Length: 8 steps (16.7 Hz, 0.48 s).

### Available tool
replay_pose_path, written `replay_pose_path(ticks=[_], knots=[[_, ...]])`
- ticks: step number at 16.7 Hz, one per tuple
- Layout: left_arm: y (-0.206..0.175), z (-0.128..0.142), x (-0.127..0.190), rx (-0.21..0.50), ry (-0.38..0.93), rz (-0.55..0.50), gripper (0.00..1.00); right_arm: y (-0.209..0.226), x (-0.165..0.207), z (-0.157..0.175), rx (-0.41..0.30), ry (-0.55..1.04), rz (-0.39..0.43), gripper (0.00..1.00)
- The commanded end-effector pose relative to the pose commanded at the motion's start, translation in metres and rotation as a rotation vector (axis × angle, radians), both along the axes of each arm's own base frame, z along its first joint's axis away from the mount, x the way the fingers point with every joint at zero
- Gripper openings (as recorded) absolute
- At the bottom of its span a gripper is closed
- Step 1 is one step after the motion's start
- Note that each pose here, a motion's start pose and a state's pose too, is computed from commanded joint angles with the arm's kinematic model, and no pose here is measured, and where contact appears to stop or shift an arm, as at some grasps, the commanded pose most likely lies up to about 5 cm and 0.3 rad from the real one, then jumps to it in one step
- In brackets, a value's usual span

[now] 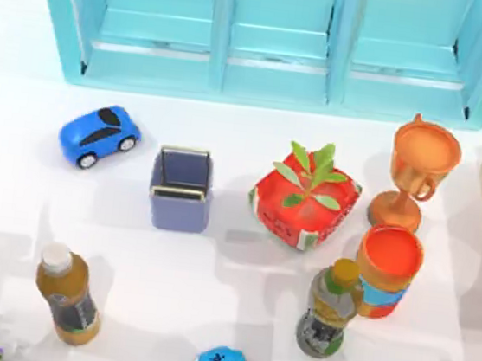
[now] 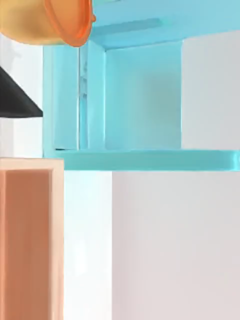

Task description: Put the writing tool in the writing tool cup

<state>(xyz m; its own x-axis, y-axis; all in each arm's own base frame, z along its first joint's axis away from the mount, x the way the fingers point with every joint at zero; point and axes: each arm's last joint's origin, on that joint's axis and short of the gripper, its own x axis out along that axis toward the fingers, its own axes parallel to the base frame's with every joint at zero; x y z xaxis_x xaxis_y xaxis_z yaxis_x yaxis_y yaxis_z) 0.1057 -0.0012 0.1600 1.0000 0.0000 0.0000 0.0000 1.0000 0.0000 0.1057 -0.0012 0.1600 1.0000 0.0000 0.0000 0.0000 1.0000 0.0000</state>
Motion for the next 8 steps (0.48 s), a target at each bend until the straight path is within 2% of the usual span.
replay_pose_path(ticks=[4,8], knots=[[0.001,0.003,0.0,-0.021,0.034,0.004,1.0,0.0,0.0,0.0,0.0,0.0,0.0,1.0],[0.008,0.031,0.005,-0.139,0.198,0.017,1.0,0.0,0.0,0.0,0.0,0.0,0.0,1.0]])
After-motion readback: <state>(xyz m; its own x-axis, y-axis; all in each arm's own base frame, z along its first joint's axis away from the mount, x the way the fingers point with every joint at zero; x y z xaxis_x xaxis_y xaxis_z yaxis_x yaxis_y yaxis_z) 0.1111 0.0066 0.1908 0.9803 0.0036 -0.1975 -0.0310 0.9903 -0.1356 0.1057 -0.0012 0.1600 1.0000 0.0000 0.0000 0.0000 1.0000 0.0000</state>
